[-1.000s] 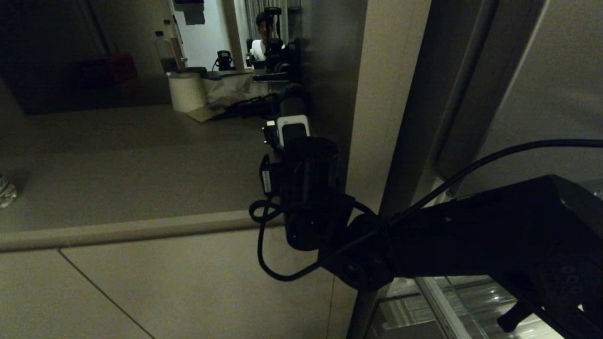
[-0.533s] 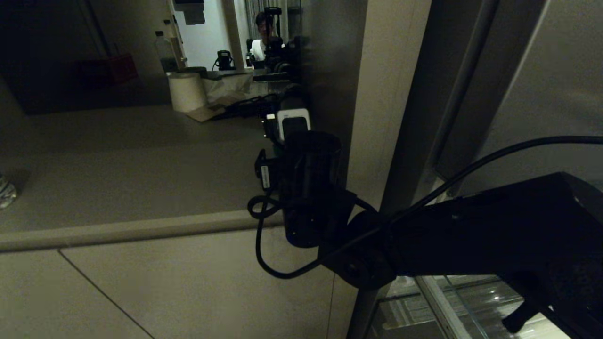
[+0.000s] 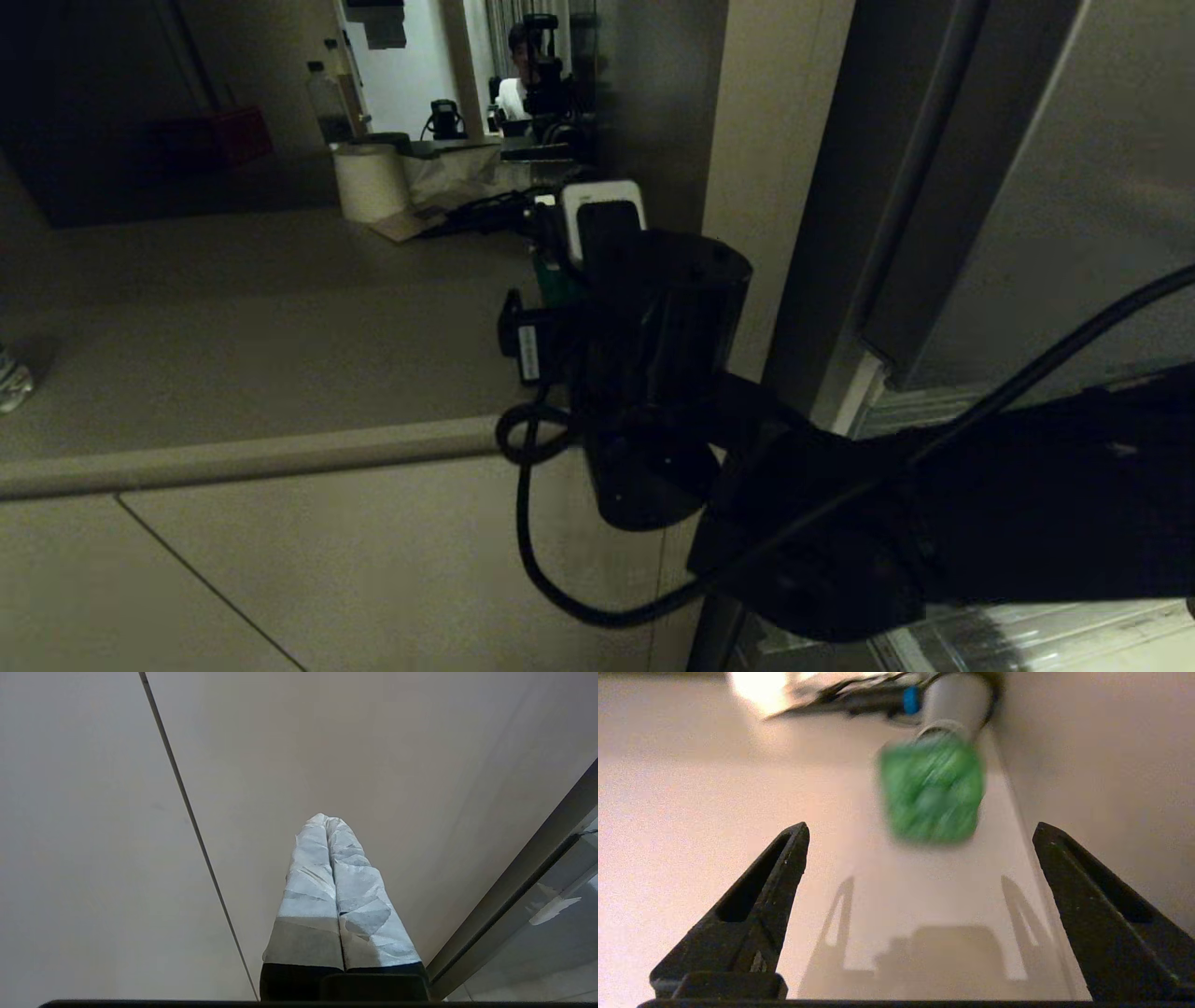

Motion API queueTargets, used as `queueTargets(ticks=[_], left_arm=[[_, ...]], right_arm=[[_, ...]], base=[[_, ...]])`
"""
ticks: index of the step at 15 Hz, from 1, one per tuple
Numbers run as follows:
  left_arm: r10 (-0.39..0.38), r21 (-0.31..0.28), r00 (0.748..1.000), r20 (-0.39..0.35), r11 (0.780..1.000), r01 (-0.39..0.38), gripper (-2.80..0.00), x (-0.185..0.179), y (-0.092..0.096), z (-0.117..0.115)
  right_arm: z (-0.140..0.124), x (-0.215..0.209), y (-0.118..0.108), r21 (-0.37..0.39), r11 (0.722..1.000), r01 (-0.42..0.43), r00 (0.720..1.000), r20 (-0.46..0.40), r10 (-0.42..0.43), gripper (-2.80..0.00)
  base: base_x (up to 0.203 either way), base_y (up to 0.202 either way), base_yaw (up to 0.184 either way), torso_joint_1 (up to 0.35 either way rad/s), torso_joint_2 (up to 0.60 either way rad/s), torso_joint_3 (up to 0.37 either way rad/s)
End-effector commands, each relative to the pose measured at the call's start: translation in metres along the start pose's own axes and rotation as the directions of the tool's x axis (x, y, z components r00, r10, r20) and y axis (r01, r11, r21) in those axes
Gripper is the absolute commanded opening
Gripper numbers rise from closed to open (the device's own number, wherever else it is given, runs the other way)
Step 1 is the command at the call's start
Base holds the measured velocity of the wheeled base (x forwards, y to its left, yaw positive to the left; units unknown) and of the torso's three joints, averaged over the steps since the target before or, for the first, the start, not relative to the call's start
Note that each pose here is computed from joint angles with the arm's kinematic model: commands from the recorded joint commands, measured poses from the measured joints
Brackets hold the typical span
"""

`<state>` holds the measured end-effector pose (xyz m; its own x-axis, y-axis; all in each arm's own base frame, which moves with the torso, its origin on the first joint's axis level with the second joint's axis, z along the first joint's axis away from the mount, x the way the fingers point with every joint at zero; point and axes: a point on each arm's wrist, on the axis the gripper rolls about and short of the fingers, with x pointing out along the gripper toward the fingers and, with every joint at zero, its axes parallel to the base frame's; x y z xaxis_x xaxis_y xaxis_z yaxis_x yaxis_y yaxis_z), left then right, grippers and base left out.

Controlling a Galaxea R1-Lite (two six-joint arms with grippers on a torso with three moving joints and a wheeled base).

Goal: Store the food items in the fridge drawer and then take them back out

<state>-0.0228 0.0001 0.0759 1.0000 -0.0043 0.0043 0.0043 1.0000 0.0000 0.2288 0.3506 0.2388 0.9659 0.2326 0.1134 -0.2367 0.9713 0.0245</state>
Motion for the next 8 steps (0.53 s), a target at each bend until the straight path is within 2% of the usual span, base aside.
queueTargets(ticks=[1,4,8], left_arm=[[0.0,0.0,1.0,-0.001,1.0,0.0,-2.8,0.0,0.0,0.0],[0.0,0.0,1.0,-0.001,1.0,0.0,-2.8,0.0,0.0,0.0],[0.0,0.0,1.0,-0.001,1.0,0.0,-2.8,0.0,0.0,0.0]], right_arm=[[0.012,-0.033,-0.006,-0.003,0.999,-0.043,0.999,-0.012,0.043,-2.8],[0.009,-0.063,-0.024,-0.038,0.995,-0.09,0.995,-0.053,0.088,-2.8],[0.016,-0.097,-0.062,-0.036,0.985,-0.17,0.983,-0.07,0.167,-2.8]], base=[[0.0,0.0,0.0,0.0,0.0,0.0],[0.0,0.0,0.0,0.0,0.0,0.0],[0.0,0.0,0.0,0.0,0.0,0.0]])
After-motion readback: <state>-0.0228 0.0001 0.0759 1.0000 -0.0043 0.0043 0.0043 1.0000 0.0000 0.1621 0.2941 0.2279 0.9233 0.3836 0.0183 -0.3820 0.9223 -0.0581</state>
